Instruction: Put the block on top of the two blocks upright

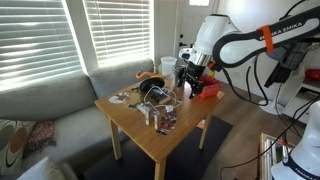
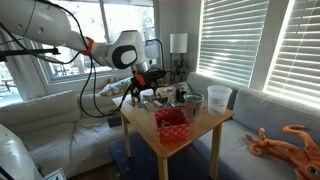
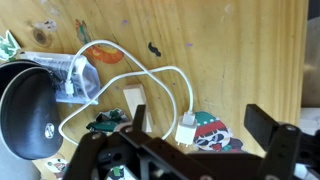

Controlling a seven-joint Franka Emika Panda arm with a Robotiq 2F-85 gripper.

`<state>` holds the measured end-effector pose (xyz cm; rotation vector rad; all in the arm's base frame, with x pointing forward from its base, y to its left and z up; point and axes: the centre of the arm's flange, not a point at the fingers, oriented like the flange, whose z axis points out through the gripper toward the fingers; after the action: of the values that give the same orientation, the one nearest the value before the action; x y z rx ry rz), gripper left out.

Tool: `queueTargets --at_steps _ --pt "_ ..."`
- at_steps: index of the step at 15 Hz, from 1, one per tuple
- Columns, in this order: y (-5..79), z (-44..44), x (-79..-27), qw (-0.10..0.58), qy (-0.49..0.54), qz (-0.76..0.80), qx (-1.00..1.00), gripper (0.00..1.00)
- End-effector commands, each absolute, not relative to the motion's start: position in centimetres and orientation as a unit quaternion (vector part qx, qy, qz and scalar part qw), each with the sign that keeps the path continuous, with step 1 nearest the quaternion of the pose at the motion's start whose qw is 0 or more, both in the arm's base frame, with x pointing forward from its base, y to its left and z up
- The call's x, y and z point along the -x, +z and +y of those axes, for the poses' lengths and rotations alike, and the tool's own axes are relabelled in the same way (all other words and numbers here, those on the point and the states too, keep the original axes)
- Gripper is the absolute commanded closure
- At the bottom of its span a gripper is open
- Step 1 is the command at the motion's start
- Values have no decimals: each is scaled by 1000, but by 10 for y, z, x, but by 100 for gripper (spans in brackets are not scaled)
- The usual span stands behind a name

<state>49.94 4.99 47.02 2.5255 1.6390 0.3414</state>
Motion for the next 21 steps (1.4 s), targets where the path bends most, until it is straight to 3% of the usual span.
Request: queueTargets --at_steps 1,11,15,16,17,21 --pt "461 43 -523 58 118 568 -813 0" --pt "430 44 -565 44 102 571 -813 1" --pt "424 48 -580 44 99 568 -816 13" --pt "423 50 -584 45 100 567 -816 21" --pt "422 51 -588 45 100 568 -816 19" --pt "417 56 -605 41 99 560 -821 27"
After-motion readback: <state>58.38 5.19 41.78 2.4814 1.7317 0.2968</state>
